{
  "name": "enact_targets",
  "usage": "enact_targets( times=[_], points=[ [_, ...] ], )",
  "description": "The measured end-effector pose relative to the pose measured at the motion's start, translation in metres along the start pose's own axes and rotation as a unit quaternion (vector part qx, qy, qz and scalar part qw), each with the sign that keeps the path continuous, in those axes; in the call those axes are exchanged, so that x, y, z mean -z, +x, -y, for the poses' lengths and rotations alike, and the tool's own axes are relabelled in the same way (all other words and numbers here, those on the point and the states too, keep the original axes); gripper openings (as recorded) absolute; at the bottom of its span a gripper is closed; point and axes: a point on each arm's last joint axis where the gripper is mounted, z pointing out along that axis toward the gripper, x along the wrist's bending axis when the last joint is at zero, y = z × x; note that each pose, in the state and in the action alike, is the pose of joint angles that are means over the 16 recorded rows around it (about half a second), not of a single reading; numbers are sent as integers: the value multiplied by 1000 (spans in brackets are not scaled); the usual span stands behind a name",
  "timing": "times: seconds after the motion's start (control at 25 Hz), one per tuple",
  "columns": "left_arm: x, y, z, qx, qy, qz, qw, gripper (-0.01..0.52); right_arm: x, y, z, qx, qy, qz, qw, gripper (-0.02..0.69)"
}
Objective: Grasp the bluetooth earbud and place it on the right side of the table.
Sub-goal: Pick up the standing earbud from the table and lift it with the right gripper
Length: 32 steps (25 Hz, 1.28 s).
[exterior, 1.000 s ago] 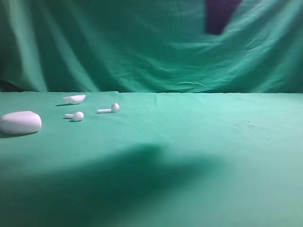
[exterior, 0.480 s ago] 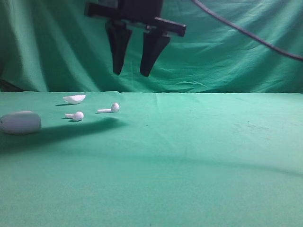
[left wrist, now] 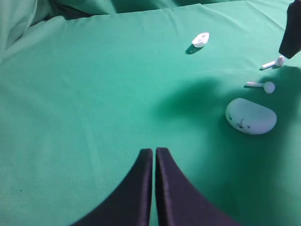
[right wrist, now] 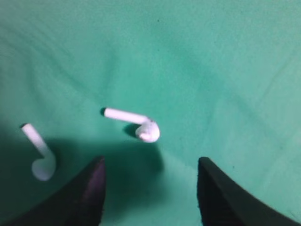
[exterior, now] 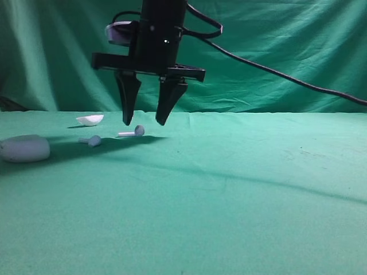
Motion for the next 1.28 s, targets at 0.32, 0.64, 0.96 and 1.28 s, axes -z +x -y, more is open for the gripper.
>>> enact_targets(
  times=[0.32,0.64,0.96,1.28],
  points=[
    [0,0,0,0,0,0,1000,0,-23,-1,-6,-2,-13,1,1000,381],
    [0,0,0,0,0,0,1000,0,-33,-2,-7,-1,-18,4,1000,312],
    [0,0,0,0,0,0,1000,0,-35,-2,-7,-1,-16,4,1000,182],
    [0,0,0,0,0,0,1000,0,-20,-1,-13,-1,-23,4,1000,121]
  ],
)
